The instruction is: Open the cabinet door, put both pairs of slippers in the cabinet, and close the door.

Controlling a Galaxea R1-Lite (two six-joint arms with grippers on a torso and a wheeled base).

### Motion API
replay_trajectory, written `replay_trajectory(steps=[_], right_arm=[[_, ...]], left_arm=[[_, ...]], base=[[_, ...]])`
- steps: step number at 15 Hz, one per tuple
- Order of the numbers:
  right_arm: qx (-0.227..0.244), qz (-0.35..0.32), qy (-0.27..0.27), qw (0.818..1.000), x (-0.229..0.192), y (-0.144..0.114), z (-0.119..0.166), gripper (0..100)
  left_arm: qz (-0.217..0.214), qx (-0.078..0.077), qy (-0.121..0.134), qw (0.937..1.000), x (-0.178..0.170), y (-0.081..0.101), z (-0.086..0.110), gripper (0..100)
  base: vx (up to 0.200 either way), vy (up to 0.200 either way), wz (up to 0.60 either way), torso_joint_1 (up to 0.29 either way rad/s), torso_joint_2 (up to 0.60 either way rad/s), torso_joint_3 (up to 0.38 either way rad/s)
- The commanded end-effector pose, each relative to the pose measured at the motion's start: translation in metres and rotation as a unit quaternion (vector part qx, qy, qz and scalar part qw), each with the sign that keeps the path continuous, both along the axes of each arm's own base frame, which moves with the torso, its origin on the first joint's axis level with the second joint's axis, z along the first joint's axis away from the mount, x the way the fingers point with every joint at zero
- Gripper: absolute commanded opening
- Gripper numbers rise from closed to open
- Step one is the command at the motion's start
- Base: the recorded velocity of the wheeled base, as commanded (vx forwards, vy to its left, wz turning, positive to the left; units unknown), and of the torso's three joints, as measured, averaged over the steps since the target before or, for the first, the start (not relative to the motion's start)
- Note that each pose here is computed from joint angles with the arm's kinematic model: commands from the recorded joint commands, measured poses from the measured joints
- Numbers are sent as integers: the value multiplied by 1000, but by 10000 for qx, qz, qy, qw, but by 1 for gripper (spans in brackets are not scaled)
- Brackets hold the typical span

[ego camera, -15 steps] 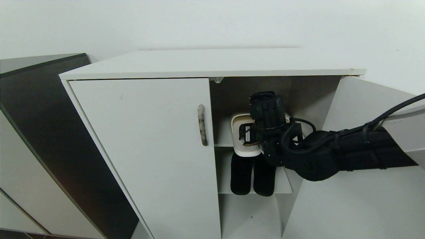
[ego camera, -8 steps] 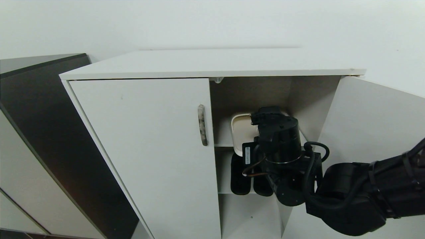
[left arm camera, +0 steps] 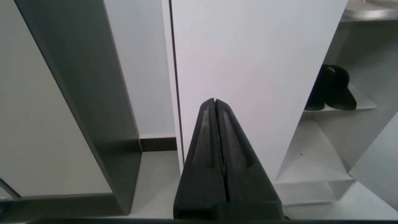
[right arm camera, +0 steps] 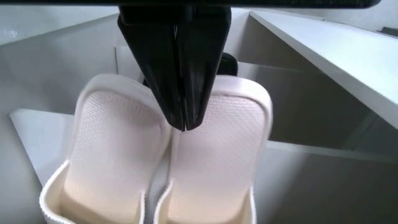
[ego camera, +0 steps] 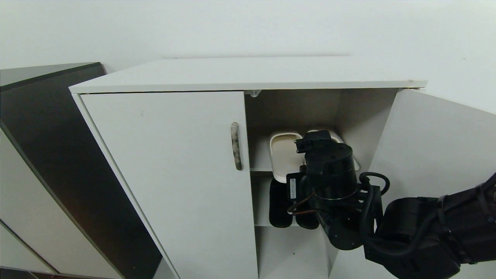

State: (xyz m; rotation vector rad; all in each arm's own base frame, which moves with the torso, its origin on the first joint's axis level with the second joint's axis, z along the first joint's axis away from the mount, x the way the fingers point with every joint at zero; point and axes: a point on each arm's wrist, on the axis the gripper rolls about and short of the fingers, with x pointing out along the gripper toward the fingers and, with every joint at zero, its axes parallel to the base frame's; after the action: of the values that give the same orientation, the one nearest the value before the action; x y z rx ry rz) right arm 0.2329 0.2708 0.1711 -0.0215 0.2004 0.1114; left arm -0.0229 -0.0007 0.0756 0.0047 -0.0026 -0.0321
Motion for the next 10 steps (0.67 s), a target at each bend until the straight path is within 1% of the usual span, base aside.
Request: replay_trajectory(steps=[1, 5, 10], right_arm=[[-13, 2, 18, 10000, -1, -1, -2, 0], [19, 41, -4, 10000, -2, 1, -1, 0], [18, 61, 11, 10000, -2, 1, -2, 0]], left_arm=[[0, 0, 5, 10000, 0, 0, 0, 0], [-8, 0, 5, 10000, 0, 0, 0, 0], [-8, 0, 5, 10000, 0, 0, 0, 0]], base=[[0, 0, 0, 0, 0, 0], [0, 0, 0, 0, 0, 0], [-200, 0, 0, 2, 3, 3]])
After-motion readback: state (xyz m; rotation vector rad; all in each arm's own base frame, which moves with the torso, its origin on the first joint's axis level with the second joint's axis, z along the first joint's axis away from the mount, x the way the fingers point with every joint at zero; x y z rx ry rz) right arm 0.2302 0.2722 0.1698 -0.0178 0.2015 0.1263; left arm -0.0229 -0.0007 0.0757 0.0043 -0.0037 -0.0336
